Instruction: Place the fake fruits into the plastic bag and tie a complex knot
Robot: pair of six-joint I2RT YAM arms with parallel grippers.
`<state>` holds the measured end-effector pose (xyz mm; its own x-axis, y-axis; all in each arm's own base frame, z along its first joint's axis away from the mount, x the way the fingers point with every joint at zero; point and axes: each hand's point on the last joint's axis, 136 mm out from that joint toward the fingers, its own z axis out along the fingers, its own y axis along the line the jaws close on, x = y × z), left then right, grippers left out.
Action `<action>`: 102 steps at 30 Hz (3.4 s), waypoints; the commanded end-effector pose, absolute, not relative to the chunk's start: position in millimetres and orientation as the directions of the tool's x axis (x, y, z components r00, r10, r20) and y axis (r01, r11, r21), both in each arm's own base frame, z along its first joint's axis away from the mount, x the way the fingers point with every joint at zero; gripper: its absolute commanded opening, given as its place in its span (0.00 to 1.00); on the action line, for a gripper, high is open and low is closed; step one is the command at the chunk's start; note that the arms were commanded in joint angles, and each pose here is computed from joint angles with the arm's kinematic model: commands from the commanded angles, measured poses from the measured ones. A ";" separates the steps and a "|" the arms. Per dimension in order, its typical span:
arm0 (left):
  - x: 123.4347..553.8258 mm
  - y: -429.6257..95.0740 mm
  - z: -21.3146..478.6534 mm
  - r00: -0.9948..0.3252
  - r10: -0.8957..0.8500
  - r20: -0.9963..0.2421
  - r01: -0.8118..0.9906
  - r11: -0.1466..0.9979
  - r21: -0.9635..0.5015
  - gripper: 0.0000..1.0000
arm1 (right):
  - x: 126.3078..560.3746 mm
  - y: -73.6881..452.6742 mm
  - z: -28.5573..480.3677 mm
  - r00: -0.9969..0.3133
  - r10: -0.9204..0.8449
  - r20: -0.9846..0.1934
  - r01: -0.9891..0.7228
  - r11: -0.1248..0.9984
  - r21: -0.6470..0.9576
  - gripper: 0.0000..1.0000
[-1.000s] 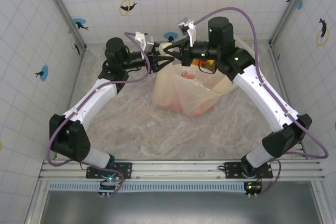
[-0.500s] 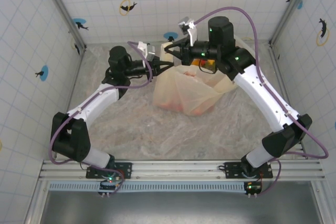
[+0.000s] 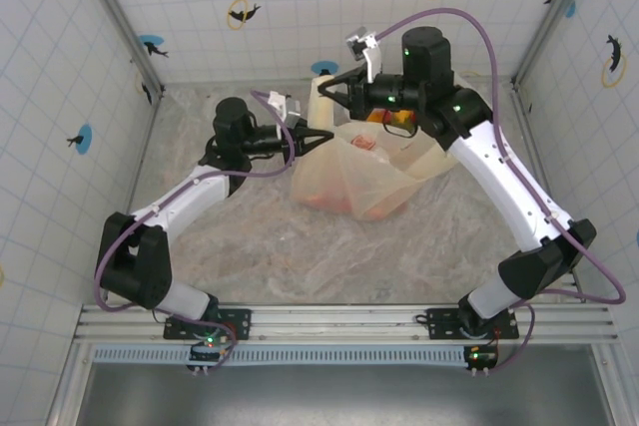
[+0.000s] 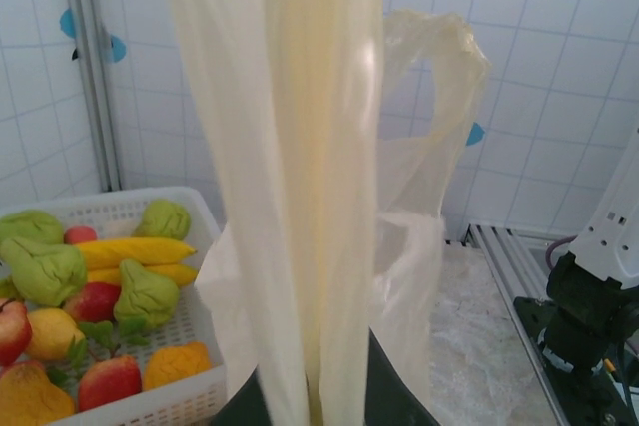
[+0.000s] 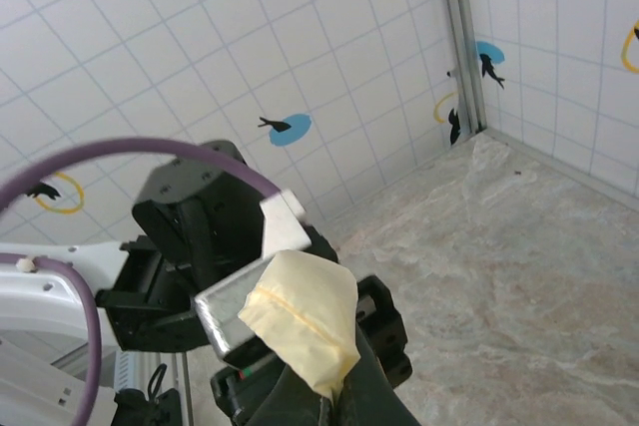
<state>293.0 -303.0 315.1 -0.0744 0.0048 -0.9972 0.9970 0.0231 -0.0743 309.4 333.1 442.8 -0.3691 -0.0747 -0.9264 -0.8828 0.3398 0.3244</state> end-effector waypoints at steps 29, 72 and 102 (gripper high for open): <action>272.7 -304.3 314.9 -0.042 0.002 -0.999 0.998 -0.044 -0.042 0.00 | 292.4 343.0 391.3 -0.296 -0.131 -0.946 -0.943 0.200 0.267 0.79; 275.8 -302.7 295.2 -0.079 0.033 -0.996 0.997 0.003 -0.079 0.00 | 307.9 308.4 527.1 -0.153 0.102 -0.983 -0.959 0.224 0.172 0.46; 281.1 -298.8 324.7 -0.035 -0.014 -0.999 0.996 0.084 -0.036 0.00 | 302.1 354.2 389.3 -0.373 -0.056 -0.926 -0.903 0.252 0.348 0.30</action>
<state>284.4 -300.7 299.5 -0.0962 0.0254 -0.9950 0.9941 0.0535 -0.0948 299.5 354.6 372.8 -0.3938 -0.1166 -0.9118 -0.9035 0.2319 0.3606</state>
